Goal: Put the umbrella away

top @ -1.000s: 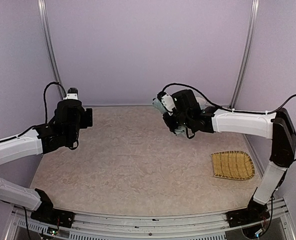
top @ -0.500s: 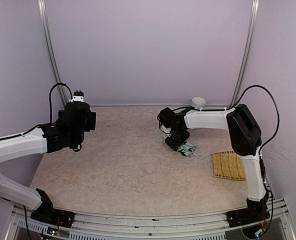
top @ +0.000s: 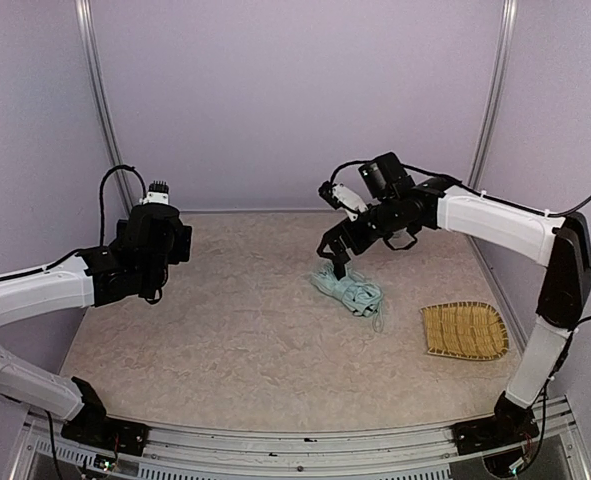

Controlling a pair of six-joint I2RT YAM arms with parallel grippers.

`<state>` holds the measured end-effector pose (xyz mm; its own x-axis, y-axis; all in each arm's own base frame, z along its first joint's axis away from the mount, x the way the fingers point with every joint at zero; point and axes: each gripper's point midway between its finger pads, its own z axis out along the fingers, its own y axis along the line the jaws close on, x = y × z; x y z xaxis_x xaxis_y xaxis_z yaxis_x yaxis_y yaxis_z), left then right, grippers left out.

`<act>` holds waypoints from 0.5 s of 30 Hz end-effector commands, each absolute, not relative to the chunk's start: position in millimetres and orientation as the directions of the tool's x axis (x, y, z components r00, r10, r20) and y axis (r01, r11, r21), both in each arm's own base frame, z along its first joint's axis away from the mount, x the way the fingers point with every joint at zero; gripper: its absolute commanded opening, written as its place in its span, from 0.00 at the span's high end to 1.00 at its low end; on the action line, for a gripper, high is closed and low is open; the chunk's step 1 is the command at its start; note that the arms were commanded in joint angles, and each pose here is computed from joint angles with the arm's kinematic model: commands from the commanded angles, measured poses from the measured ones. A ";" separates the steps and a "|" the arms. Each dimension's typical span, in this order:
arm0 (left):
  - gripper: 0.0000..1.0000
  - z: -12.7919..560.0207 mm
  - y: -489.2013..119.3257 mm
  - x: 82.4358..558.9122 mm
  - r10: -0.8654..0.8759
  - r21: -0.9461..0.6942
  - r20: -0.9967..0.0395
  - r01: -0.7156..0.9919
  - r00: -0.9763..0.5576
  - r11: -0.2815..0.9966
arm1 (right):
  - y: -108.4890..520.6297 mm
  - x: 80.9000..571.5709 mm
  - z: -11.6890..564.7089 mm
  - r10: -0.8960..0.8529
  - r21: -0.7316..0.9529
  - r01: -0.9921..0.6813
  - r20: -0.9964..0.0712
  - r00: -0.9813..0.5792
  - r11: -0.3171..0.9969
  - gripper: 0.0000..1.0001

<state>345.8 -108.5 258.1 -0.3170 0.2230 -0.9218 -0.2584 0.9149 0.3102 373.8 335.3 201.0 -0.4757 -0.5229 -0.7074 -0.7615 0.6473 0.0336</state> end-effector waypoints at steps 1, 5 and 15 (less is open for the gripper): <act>0.01 259.8 -114.0 347.9 0.223 0.299 -0.926 -0.233 -0.306 0.925 | 287.3 397.6 219.8 -0.405 0.065 -0.718 -0.789 -0.462 0.693 0.00; 0.01 252.1 -109.0 357.3 0.155 0.221 -0.936 -0.184 -0.315 0.958 | 201.3 422.2 243.7 -0.186 0.130 -0.588 -0.875 -0.446 0.798 0.00; 0.01 219.6 -33.2 381.1 -0.122 0.000 -0.953 -0.400 -0.279 0.916 | 13.2 395.5 242.7 0.202 0.215 -0.053 -0.961 -0.192 0.975 0.00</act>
